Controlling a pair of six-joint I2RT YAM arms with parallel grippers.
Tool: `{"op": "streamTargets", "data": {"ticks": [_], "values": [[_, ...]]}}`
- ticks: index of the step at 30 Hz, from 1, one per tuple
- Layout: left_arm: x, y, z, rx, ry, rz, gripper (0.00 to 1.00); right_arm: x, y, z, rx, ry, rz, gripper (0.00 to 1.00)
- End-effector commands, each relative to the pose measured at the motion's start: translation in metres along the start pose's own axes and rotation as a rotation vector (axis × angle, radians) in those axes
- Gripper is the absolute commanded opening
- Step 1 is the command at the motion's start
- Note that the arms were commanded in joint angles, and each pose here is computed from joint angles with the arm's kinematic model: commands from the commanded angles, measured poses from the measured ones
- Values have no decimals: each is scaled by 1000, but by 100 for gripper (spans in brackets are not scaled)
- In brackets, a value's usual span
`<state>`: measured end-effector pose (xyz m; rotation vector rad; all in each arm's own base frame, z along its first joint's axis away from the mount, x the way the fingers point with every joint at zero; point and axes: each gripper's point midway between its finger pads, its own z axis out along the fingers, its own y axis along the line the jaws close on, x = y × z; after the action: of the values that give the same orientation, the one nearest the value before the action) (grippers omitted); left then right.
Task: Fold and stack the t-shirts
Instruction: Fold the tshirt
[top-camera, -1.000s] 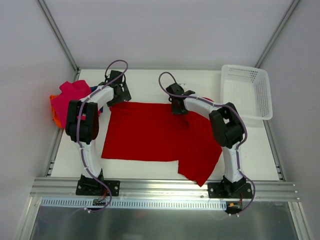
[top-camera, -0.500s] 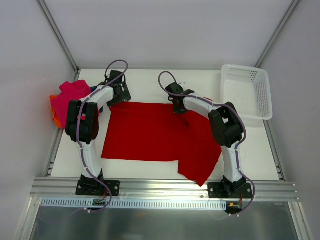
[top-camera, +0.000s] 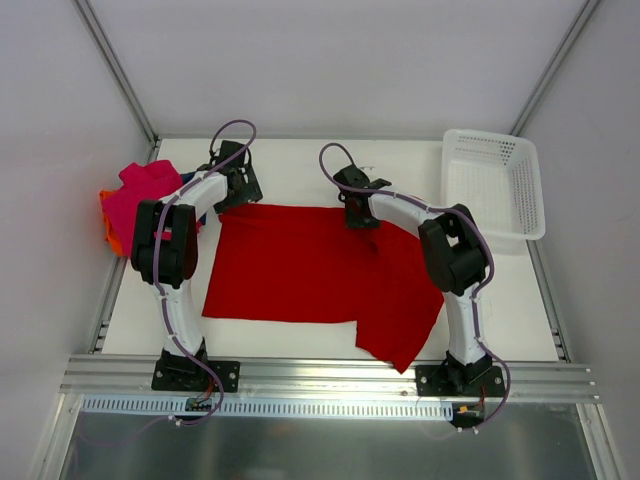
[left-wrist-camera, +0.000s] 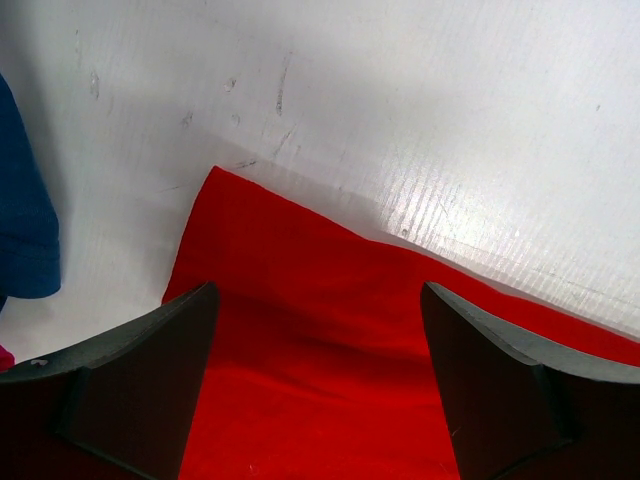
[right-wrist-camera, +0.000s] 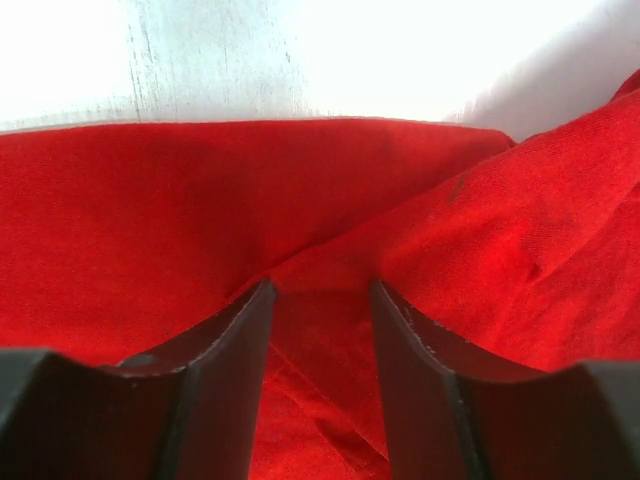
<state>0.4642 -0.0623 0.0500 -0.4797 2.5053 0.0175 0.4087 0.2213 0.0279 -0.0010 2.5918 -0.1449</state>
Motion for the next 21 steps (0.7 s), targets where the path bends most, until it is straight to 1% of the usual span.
{"op": "streamTargets", "data": {"ticks": [1,3,8,17,21], "values": [[-11,-5,-11,27,-25,11,83,2,8,-11,-43,10,18,49],[-11,-6,-11,28,-26,12,83,1,10,-13,-49,3,17,53],[-8,-7,-7,29,-15,13,82,-11,14,-27,-72,-33,24,55],[-6,-7,-6,30,-10,10,82,-18,23,-38,-103,-57,23,56],[-5,-7,-5,31,-5,11,82,-20,25,-37,-101,-60,21,57]]}}
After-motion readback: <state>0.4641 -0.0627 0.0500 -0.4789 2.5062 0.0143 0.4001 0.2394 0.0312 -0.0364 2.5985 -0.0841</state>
